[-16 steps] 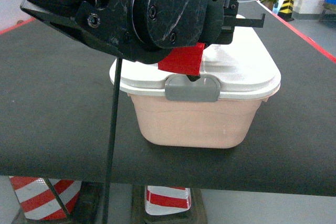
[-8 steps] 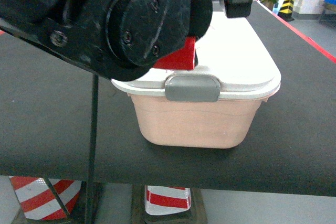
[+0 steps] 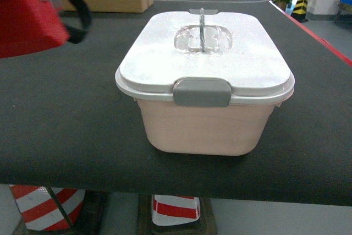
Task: Pick capacitor and pack into box
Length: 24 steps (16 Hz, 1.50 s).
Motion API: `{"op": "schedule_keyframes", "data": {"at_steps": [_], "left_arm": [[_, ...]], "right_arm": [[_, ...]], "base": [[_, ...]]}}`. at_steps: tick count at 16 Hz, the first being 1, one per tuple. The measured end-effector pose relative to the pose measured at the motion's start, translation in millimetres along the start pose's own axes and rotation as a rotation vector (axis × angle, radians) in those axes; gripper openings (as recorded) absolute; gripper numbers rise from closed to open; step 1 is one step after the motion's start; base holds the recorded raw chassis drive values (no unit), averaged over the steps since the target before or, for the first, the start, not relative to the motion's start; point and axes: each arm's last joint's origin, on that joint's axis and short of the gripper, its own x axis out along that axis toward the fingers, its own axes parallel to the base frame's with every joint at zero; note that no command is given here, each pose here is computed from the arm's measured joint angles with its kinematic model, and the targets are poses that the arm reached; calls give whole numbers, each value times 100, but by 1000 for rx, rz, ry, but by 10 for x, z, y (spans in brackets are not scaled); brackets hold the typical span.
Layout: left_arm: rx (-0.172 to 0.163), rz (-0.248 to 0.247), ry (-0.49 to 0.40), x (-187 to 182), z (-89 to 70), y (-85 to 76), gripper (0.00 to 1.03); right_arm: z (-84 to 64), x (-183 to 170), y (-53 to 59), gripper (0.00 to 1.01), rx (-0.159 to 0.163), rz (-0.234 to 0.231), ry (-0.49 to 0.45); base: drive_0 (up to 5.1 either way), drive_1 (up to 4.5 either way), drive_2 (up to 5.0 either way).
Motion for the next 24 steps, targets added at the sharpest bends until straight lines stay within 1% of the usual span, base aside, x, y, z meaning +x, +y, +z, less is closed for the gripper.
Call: {"op": "schedule_keyframes", "data": {"at_steps": [1, 2, 3, 4, 5, 6, 7, 8, 9, 10, 11, 12, 13, 14, 15, 17, 20, 21, 22, 23, 24], "left_arm": [[57, 50, -24, -243, 75, 177, 98], [93, 97, -32, -451, 73, 297, 98], [128, 144, -10, -646, 5, 400, 98], [143, 199, 23, -823, -106, 498, 98], [176, 249, 71, -947, -224, 582, 98], [188, 257, 84, -965, -257, 597, 98], [179, 259, 78, -959, -244, 597, 98], [223, 128, 145, -942, -271, 662, 90], [177, -4, 183, -1009, -265, 833, 78], [125, -75, 198, -1102, -270, 1006, 65], [96, -108, 209, -1170, -307, 1137, 52], [90, -131, 225, -1231, -354, 1236, 40], [82, -139, 228, -1285, -372, 1326, 27], [69, -137, 216, -1331, -362, 1405, 15], [64, -134, 209, -1373, -360, 1475, 2], [64, -133, 221, -1462, -402, 1587, 2], [60, -135, 206, -1562, -409, 1693, 2], [59, -134, 200, -1597, -466, 1720, 2], [61, -136, 210, -1608, -466, 1746, 2], [60, -136, 205, -1625, -444, 1833, 2], [60, -117, 195, -1646, -425, 1858, 2]], "right_arm": [[0, 0, 0, 98, 0, 0, 0], [0, 0, 0, 98, 0, 0, 0], [0, 0, 0, 98, 0, 0, 0], [0, 0, 0, 98, 0, 0, 0], [0, 0, 0, 98, 0, 0, 0], [0, 0, 0, 98, 0, 0, 0], [0, 0, 0, 98, 0, 0, 0], [0, 0, 0, 98, 0, 2, 0], [0, 0, 0, 98, 0, 0, 0], [0, 0, 0, 98, 0, 0, 0], [0, 0, 0, 98, 0, 1, 0], [0, 0, 0, 98, 0, 0, 0], [0, 0, 0, 98, 0, 0, 0], [0, 0, 0, 98, 0, 0, 0], [0, 0, 0, 98, 0, 0, 0], [0, 0, 0, 98, 0, 0, 0], [0, 0, 0, 98, 0, 0, 0], [0, 0, 0, 98, 0, 0, 0], [0, 0, 0, 98, 0, 0, 0], [0, 0, 0, 98, 0, 0, 0], [0, 0, 0, 98, 0, 0, 0]], "base": [[0, 0, 0], [0, 0, 0], [0, 0, 0], [0, 0, 0], [0, 0, 0], [0, 0, 0], [0, 0, 0], [0, 0, 0], [0, 0, 0], [0, 0, 0], [0, 0, 0], [0, 0, 0], [0, 0, 0], [0, 0, 0], [0, 0, 0], [0, 0, 0], [0, 0, 0], [0, 0, 0], [0, 0, 0], [0, 0, 0], [0, 0, 0]]}}
